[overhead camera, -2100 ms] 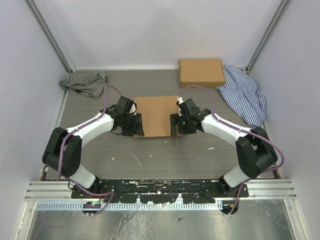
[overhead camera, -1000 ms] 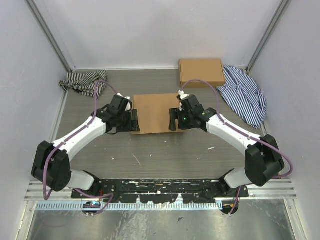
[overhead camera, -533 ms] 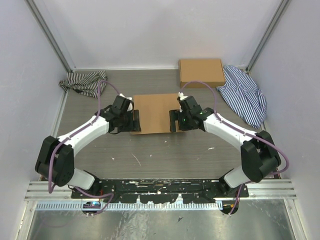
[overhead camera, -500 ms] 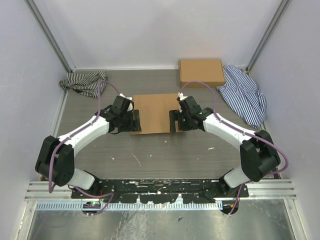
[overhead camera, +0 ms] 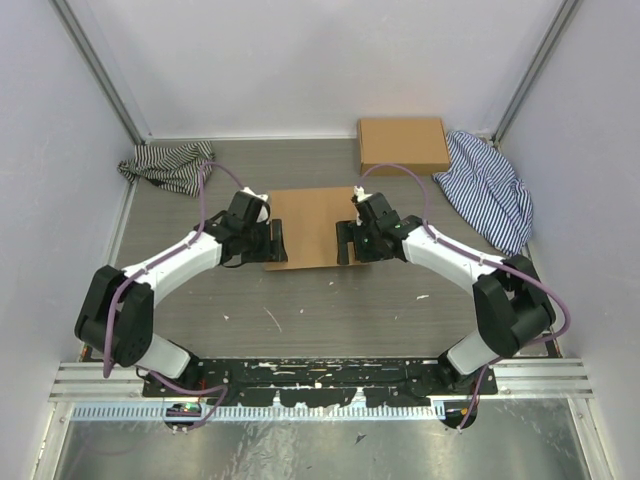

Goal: Fold the paper box

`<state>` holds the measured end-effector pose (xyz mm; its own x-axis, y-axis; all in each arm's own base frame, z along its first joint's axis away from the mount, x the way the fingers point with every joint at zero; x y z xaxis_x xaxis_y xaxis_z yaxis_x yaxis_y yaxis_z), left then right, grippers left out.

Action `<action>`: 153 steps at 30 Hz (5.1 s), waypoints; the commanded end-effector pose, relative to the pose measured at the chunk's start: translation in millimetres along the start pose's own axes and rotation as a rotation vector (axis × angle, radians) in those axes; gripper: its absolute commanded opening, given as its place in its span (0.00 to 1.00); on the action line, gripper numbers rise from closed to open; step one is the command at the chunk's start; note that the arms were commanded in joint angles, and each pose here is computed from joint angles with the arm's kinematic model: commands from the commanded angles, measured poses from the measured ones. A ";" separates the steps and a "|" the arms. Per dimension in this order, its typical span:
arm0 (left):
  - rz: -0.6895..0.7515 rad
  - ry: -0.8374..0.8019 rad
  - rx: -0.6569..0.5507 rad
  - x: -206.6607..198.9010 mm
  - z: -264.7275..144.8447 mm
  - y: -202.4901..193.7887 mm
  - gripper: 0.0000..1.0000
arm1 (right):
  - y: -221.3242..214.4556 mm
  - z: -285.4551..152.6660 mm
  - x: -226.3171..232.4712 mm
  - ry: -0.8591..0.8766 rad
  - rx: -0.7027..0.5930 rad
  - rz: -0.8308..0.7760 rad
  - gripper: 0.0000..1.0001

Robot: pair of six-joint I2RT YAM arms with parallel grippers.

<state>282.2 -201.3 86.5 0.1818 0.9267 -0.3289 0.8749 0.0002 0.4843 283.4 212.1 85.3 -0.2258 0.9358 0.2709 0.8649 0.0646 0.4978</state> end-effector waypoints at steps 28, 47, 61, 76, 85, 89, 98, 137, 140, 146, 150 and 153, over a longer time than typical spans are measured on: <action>-0.001 0.027 -0.189 17.9 -2.5 3.3 0.82 | 21.1 8.8 3.0 0.053 -0.120 -0.035 1.00; 0.007 -0.056 -0.301 8.9 7.6 14.5 0.86 | 25.5 8.2 1.1 0.081 -0.164 -0.046 1.00; -0.015 -0.078 -0.209 7.2 5.8 -6.8 0.83 | 14.1 2.2 14.5 0.164 -0.105 -0.039 0.94; -0.036 -0.116 -0.102 -7.7 -20.2 -13.9 0.76 | 21.4 -26.6 24.9 0.189 -0.094 -0.024 0.86; -0.042 -0.122 -0.129 -9.8 -32.1 -10.5 0.75 | 22.1 -35.6 30.1 0.217 -0.098 -0.026 0.85; -0.041 -0.123 -0.114 -10.9 -30.9 -10.3 0.75 | 19.2 -31.7 31.6 0.229 -0.085 -0.018 0.85; -0.036 -0.096 -0.076 -4.1 -14.7 -17.3 0.75 | 16.1 -20.7 23.5 0.194 -0.085 -0.029 0.84; -0.031 0.133 -0.068 36.5 13.0 -17.0 0.70 | -0.4 13.8 -13.9 0.023 -0.087 -0.011 0.81; -0.035 0.100 -0.088 30.6 2.8 -15.7 0.70 | 9.4 -4.6 -3.5 0.064 -0.112 -0.021 0.79; -0.047 -0.021 -0.211 8.8 -43.7 -3.7 0.61 | 62.6 -63.7 29.1 0.156 -0.238 -0.079 0.65; -0.053 -0.090 -0.286 -1.9 -67.8 2.0 0.29 | 116.8 -80.0 48.0 0.162 -0.327 -0.131 0.44; -0.047 -0.148 -0.295 -10.6 -70.3 1.5 0.01 | 154.1 -52.0 51.5 0.105 -0.321 -0.144 0.20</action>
<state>259.9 -178.0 155.9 0.2005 0.8854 -0.4194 0.6951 0.1732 0.6978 336.1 235.3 208.5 -0.3795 0.8694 0.3165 0.6808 0.0308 0.7318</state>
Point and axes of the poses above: each gripper's point midway between its finger pads, its own z axis out along the fingers, its own x axis along the line the jaws close on, y = z × x, the point moved 1 cm from there along -z, back along the fingers, and after that the axes turned 2 degrees about z, right-handed, at the moved point
